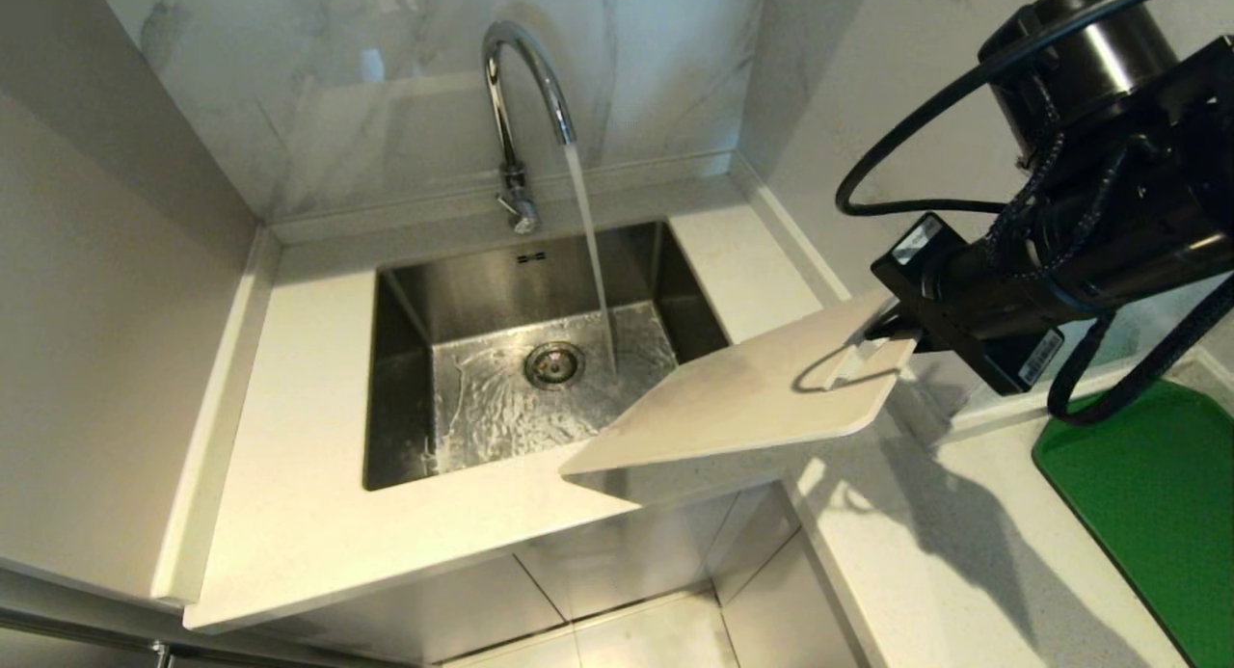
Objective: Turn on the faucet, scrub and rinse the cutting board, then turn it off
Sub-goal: Pick up the cutting board
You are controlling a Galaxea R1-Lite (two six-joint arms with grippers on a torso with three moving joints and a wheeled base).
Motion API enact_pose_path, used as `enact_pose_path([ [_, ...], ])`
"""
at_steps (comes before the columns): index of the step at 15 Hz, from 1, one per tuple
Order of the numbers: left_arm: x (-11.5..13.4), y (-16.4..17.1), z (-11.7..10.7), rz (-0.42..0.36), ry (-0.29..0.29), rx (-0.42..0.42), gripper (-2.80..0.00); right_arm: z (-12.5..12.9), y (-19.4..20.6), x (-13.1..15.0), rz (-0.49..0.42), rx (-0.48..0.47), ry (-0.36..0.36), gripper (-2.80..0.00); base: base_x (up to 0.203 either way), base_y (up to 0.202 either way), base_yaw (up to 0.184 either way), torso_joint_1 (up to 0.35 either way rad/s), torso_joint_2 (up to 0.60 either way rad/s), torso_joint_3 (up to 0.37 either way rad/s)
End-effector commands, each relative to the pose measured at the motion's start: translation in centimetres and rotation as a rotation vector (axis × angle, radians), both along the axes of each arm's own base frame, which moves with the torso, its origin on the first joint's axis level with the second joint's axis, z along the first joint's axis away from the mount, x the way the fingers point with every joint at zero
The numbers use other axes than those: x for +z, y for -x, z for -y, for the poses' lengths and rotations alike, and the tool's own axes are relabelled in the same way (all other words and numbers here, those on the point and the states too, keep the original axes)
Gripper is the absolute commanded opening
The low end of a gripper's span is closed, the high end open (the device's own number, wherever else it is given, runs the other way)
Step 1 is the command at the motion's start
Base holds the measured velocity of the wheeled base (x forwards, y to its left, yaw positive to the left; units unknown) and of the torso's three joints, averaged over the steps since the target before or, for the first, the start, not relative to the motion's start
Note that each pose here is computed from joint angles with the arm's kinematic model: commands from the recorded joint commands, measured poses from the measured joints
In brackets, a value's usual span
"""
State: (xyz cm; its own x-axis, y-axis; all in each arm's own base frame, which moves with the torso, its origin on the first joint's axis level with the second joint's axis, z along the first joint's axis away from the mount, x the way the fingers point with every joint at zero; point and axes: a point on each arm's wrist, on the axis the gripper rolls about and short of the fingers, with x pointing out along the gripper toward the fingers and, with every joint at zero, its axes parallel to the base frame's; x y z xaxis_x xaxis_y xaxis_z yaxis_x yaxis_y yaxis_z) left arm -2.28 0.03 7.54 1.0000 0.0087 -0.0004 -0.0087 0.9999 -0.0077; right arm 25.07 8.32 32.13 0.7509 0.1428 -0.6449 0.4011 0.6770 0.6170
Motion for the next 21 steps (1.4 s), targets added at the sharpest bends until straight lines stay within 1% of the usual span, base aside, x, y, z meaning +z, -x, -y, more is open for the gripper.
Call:
enact_pose_path([
  [1,0.0,0.0,0.0,-0.001,0.0,0.0,-2.8,-0.1,-0.9,0.4,0.015,-0.006,-0.014,-2.8,0.0,0.0,0.0,0.0,0.0,0.0],
  [2,0.0,0.0,0.0,-0.001,0.001,0.0,-2.8,-0.1,-1.0,0.5,0.017,-0.001,-0.02,-2.8,0.0,0.0,0.0,0.0,0.0,0.0],
  [3,0.0,0.0,0.0,-0.001,0.0,0.001,-2.8,0.0,-1.0,0.9,0.031,0.018,-0.049,-2.8,0.0,0.0,0.0,0.0,0.0,0.0],
  [5,0.0,0.0,0.0,-0.001,0.0,0.0,-2.8,0.8,-1.0,2.3,0.064,0.068,-0.136,-2.8,0.0,0.0,0.0,0.0,0.0,0.0],
  [6,0.0,0.0,0.0,-0.001,0.0,0.001,-2.8,1.2,-1.0,2.8,0.079,0.077,-0.16,-2.8,0.0,0.0,0.0,0.0,0.0,0.0],
  [11,0.0,0.0,0.0,-0.001,0.0,0.0,-2.8,1.4,-0.6,4.7,0.158,0.086,-0.174,-2.8,0.0,0.0,0.0,0.0,0.0,0.0],
  [14,0.0,0.0,0.0,-0.001,0.0,0.0,-2.8,1.4,-0.5,5.3,0.188,0.104,-0.196,-2.8,0.0,0.0,0.0,0.0,0.0,0.0],
  [21,0.0,0.0,0.0,-0.001,0.0,0.0,-2.8,1.5,-0.1,5.5,0.194,0.11,-0.2,-2.8,0.0,0.0,0.0,0.0,0.0,0.0],
])
